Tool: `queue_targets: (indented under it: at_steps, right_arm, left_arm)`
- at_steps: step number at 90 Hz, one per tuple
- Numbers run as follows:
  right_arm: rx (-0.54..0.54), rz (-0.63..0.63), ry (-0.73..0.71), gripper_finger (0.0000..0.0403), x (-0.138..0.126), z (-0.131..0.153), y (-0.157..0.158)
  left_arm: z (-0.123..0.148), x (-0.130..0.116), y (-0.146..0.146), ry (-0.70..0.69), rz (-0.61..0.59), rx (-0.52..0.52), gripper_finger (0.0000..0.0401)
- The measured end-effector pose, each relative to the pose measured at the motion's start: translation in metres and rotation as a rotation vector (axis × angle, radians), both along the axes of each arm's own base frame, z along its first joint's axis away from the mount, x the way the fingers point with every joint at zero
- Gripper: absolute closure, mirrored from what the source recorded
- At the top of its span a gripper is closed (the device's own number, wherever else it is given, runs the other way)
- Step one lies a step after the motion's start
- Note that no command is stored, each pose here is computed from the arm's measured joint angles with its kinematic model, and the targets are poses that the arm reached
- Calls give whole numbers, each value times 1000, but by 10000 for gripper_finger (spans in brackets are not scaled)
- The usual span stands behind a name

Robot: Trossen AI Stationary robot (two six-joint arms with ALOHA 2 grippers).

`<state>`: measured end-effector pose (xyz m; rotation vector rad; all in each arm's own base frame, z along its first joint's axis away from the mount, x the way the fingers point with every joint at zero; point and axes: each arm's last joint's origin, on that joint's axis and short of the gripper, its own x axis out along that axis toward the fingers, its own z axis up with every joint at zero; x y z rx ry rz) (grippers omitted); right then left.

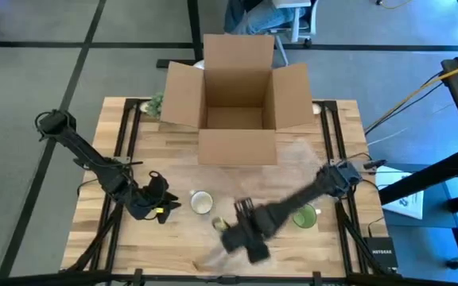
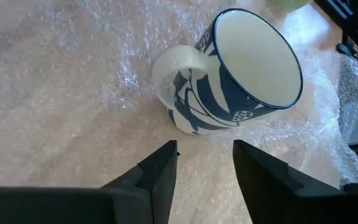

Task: Wrap mug
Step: Wrap the white mug with bubble wrap

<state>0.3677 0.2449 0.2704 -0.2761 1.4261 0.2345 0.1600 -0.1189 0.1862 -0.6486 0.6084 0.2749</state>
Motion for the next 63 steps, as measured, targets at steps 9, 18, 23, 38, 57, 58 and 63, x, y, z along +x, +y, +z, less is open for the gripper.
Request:
queue_targets:
  at_steps: [9, 18, 23, 38, 57, 58, 63]
  right_arm:
    - [-28, 3, 22, 188, -20, -18, 27]
    - [25, -13, 29, 193, -33, -35, 48]
    - [45, -27, 18, 196, -38, -41, 53]
    - [80, -17, -79, 206, -53, -49, 69]
    - [91, 9, -87, 209, -69, -81, 84]
    - [90, 10, -87, 209, -70, -83, 84]
    - [64, 9, -103, 210, -72, -90, 84]
  left_arm:
    - [0, 0, 0, 1, -10, 12, 261]
    - [0, 0, 0, 3, -21, 28, 261]
    - [0, 0, 0, 4, -25, 37, 261]
    - [0, 0, 0, 3, -26, 38, 261]
    - [0, 0, 0, 1, -16, 22, 261]
    - [0, 0, 0, 1, -15, 21, 261]
    - [0, 0, 0, -3, -8, 23, 261]
